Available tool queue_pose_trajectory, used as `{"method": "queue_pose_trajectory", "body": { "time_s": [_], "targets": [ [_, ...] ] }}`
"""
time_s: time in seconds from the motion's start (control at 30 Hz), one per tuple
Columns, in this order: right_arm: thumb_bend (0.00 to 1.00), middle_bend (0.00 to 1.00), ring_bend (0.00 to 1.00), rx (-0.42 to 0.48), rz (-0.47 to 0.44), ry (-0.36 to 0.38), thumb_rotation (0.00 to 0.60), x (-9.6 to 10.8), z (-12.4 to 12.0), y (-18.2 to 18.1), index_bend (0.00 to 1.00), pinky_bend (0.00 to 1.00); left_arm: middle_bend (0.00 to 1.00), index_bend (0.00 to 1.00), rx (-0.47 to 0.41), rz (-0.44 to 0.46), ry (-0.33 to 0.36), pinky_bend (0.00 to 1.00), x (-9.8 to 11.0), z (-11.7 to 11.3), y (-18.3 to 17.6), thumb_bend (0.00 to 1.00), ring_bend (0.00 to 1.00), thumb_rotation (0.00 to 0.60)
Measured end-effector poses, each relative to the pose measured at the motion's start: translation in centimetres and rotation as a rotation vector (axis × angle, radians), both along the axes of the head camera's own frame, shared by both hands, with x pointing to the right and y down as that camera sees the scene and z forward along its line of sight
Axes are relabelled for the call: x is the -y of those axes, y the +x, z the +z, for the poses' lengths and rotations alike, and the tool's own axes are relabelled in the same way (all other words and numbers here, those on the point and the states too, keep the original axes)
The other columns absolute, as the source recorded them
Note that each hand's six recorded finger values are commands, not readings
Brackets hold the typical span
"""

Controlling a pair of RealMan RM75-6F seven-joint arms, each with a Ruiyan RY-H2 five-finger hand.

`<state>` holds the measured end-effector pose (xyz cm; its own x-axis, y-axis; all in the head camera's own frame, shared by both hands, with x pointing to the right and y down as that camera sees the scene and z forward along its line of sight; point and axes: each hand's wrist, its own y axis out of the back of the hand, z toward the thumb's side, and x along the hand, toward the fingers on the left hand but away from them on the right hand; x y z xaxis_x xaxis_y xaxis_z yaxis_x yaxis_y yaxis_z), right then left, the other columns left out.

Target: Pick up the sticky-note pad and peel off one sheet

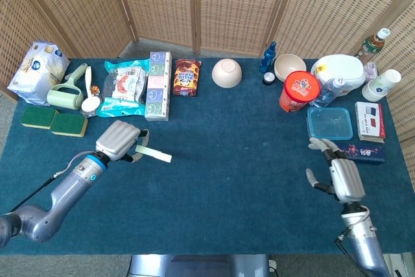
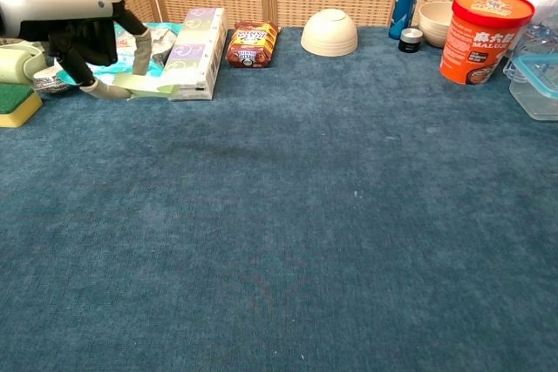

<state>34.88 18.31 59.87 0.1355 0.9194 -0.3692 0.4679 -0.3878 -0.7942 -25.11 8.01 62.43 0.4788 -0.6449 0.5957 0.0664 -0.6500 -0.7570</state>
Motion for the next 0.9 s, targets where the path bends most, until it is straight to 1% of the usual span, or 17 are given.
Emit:
{"method": "queue_pose_trajectory", "body": {
  "time_s": [0.17,0.33,0.47,0.5,0.6,0.67,0.7,0.73,0.77,0.83,0.9],
  "targets": [
    [0.42,0.31,0.14,0.075,-0.064,0.001,0.600,0.8,0.2,-2.7,0.15,0.25,1.00,0.85,-0.008,0.044,-0.020,1.00,0.2,-1.2,1.2,0.48,1.00,0.600],
    [0.42,0.32,0.16,0.152,-0.094,0.003,0.600,1.4,0.4,-4.7,0.15,0.25,1.00,0.85,-0.007,0.075,-0.047,1.00,0.5,-2.1,2.2,0.48,1.00,0.600],
    [0.42,0.40,0.29,0.199,-0.115,0.021,0.600,2.0,0.4,-6.2,0.15,0.36,1.00,0.85,-0.013,0.097,-0.055,1.00,0.8,-2.7,3.1,0.48,1.00,0.600],
    [0.42,0.41,0.30,0.206,-0.117,0.024,0.600,2.0,0.5,-6.4,0.15,0.38,1.00,0.85,-0.013,0.101,-0.056,1.00,0.9,-2.7,3.3,0.48,1.00,0.600],
    [0.42,0.47,0.40,0.233,-0.134,0.033,0.600,2.4,0.6,-7.4,0.16,0.50,1.00,0.85,-0.014,0.114,-0.058,1.00,1.0,-3.0,3.8,0.48,1.00,0.600],
    [0.42,0.56,0.53,0.255,-0.149,0.043,0.600,2.7,0.6,-8.2,0.18,0.60,1.00,0.85,-0.015,0.125,-0.057,1.00,1.1,-3.3,4.3,0.48,1.00,0.600],
    [0.42,0.58,0.56,0.262,-0.155,0.051,0.600,2.8,0.6,-8.4,0.18,0.62,1.00,0.85,-0.015,0.128,-0.057,1.00,1.1,-3.3,4.4,0.48,1.00,0.600],
    [0.42,0.63,0.62,0.266,-0.161,0.059,0.600,2.9,0.6,-8.7,0.19,0.66,1.00,0.85,-0.015,0.130,-0.058,1.00,1.2,-3.4,4.6,0.48,1.00,0.600],
    [0.42,0.67,0.66,0.274,-0.169,0.069,0.600,3.1,0.6,-9.0,0.20,0.69,1.00,0.85,-0.015,0.132,-0.059,1.00,1.2,-3.5,4.7,0.48,1.00,0.600],
    [0.42,0.70,0.69,0.294,-0.186,0.086,0.600,3.4,0.6,-9.7,0.20,0.72,1.00,0.85,-0.015,0.136,-0.060,1.00,1.4,-3.7,5.0,0.48,1.00,0.600],
    [0.42,0.71,0.70,0.300,-0.206,0.107,0.600,3.8,0.7,-10.4,0.21,0.72,1.00,0.85,-0.014,0.138,-0.062,1.00,1.5,-3.9,5.3,0.48,1.00,0.600]
  ]
}}
